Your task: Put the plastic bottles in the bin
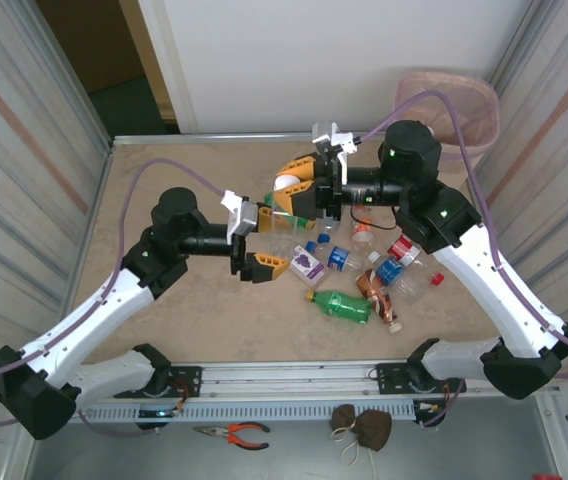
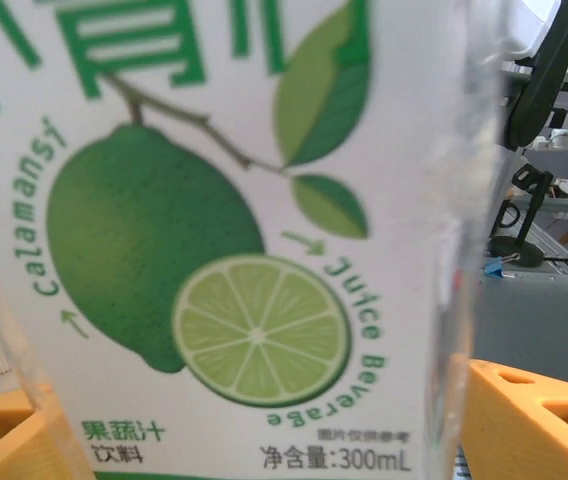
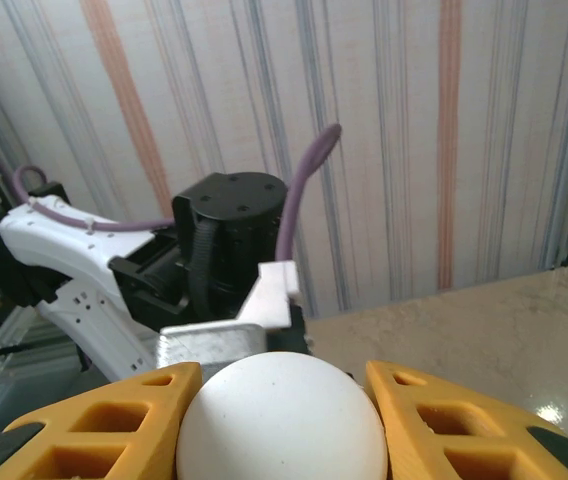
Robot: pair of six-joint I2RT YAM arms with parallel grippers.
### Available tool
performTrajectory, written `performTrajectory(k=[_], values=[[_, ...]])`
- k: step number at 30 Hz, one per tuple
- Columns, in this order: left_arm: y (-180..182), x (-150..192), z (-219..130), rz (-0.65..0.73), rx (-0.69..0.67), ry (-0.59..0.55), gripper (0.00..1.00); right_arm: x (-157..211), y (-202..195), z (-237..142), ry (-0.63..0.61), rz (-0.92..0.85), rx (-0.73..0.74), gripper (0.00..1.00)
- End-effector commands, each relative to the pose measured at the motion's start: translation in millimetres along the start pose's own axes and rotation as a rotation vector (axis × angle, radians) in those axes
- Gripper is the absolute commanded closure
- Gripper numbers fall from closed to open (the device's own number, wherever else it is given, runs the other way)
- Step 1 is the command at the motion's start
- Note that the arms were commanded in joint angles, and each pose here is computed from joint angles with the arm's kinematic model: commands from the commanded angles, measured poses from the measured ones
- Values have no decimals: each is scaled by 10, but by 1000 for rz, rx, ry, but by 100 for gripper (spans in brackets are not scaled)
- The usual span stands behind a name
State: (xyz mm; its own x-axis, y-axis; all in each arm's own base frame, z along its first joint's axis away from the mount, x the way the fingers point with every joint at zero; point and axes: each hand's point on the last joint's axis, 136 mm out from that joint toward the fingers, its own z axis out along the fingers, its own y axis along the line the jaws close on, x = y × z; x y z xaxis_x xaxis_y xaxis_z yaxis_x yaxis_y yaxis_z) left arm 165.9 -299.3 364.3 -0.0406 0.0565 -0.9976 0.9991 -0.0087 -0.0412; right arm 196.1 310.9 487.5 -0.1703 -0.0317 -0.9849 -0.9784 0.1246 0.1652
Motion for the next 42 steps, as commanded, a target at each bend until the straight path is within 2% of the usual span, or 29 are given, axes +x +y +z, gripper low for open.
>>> performTrajectory(k=[1,6,12,28,34,42], values=[[-34,-94,-53,48,-27,-17,14,-205,-51,-205,-47,-56,79,73],[-12,-74,-77,46,-53,-13,13,-266,-414,-490,-71,-21,230,73],[43,-34,-89,37,-89,1,13,-346,-1041,-1073,-116,38,494,73],[95,-10,-85,24,-106,7,13,-626,-2576,-3050,-245,138,1190,77],[152,2,-60,17,-103,13,13,-493,-3128,-3557,-206,210,1364,80],[245,52,-61,-3,-110,22,13,-8,-3683,-3841,-13,297,1502,80]])
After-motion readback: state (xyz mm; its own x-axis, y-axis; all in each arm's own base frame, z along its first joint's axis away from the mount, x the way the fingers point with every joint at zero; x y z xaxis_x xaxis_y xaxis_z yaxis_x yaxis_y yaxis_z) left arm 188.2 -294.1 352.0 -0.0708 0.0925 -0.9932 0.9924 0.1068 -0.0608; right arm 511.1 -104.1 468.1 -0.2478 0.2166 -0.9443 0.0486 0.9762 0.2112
